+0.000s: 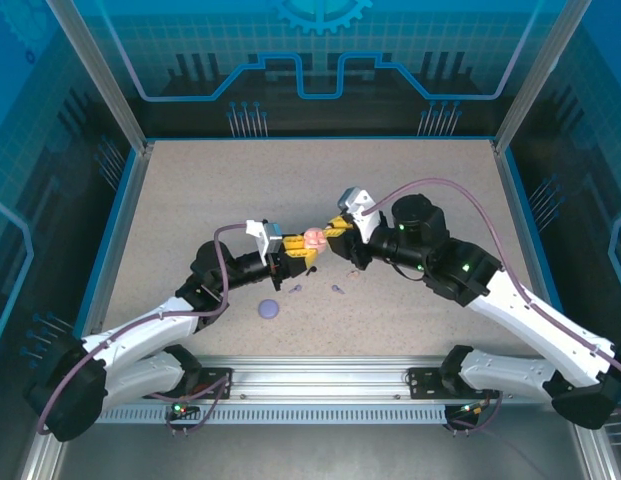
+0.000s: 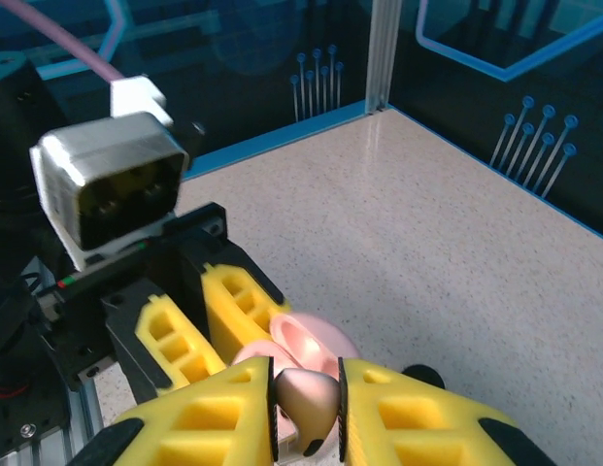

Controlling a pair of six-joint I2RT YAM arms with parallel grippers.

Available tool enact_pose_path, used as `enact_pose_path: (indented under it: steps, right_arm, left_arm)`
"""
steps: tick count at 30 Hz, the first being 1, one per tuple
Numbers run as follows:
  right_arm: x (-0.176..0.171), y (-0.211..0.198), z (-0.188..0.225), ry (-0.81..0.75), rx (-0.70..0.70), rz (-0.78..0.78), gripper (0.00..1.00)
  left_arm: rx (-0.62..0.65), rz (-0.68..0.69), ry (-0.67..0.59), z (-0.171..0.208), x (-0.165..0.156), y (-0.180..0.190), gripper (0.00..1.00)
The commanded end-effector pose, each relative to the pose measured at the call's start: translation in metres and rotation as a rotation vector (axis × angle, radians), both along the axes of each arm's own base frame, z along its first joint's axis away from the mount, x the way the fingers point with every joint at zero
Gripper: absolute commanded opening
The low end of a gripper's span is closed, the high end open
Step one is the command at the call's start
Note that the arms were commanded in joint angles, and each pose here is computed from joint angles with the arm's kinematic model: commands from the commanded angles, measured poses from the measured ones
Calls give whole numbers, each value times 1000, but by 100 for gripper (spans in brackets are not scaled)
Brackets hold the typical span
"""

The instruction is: Insert wireless bluetooth earbuds into charging case

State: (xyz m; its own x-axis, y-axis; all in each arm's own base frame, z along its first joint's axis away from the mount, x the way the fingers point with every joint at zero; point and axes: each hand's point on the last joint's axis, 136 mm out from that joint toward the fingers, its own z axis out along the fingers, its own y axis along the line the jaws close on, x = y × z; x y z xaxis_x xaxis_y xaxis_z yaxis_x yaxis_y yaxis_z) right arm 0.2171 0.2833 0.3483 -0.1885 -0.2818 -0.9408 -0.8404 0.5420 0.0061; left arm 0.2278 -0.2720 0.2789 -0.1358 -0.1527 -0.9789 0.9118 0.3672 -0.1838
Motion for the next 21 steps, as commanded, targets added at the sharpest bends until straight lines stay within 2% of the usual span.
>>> enact_pose_path:
  steps: [1,21]
  right_arm:
    - [-6,11,13,-49,-19,51,21]
    - [1,29,-16,0,-103,63,21]
  left_arm:
    - [-28,-36,-73,18,-7,-4,1]
    - [-29,-34,-76,20,-8,-5,1]
